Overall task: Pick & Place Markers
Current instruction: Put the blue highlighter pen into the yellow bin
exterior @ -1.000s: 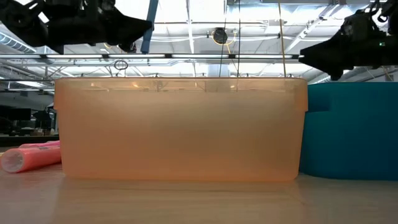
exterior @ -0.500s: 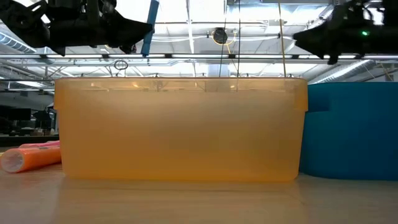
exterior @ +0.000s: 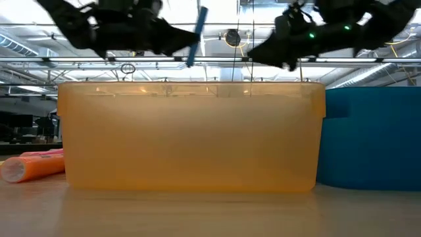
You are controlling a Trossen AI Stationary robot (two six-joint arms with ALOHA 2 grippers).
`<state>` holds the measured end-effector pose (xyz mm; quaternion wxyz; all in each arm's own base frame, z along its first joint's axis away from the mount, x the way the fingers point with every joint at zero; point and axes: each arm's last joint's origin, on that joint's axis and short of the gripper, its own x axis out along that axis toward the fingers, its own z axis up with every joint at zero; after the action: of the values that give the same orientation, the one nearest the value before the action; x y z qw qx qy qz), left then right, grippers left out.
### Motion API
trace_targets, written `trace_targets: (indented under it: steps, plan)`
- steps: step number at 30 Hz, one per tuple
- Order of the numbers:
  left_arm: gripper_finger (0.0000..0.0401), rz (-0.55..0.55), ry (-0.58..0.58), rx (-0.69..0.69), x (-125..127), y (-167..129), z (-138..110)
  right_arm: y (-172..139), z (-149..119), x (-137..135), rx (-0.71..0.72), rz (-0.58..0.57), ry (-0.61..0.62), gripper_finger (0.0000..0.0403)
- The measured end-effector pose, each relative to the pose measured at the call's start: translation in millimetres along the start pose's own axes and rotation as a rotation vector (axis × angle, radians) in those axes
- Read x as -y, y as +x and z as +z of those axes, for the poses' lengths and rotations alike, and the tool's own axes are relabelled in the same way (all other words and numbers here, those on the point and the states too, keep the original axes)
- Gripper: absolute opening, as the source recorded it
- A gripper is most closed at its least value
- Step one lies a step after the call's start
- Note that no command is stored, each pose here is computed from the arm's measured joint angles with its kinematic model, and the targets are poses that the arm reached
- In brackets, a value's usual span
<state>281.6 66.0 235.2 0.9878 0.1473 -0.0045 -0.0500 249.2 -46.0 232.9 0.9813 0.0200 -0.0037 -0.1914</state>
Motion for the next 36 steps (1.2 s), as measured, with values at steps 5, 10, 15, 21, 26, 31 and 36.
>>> trace_targets:
  steps: [5,10,15,21,26,31,36]
  plan:
    - [0.0072,-0.034,0.004,-0.021,-6,25,-9,26,5,-19,0.030,0.133,-0.115,0.0155]
    - [0.0072,-0.033,-0.011,-0.016,-9,28,-9,28,18,-30,0.119,0.157,-0.176,0.0155]
    - [0.0072,-0.052,-0.037,-0.013,-6,28,-8,26,17,-36,0.123,0.186,-0.184,0.0159]
    - [0.0072,-0.126,-0.050,-0.005,0,28,-6,22,13,-41,0.052,0.223,-0.197,0.0207]
    - [0.0072,-0.048,-0.047,-0.062,-2,22,-1,21,8,-42,-0.010,0.218,-0.182,0.0248]
    - [0.0072,-0.047,-0.039,-0.046,1,22,5,25,11,-43,0.077,0.214,-0.145,0.0253]
    - [0.0072,-0.072,-0.034,-0.043,8,24,6,33,6,-47,0.114,0.261,-0.140,0.0245]
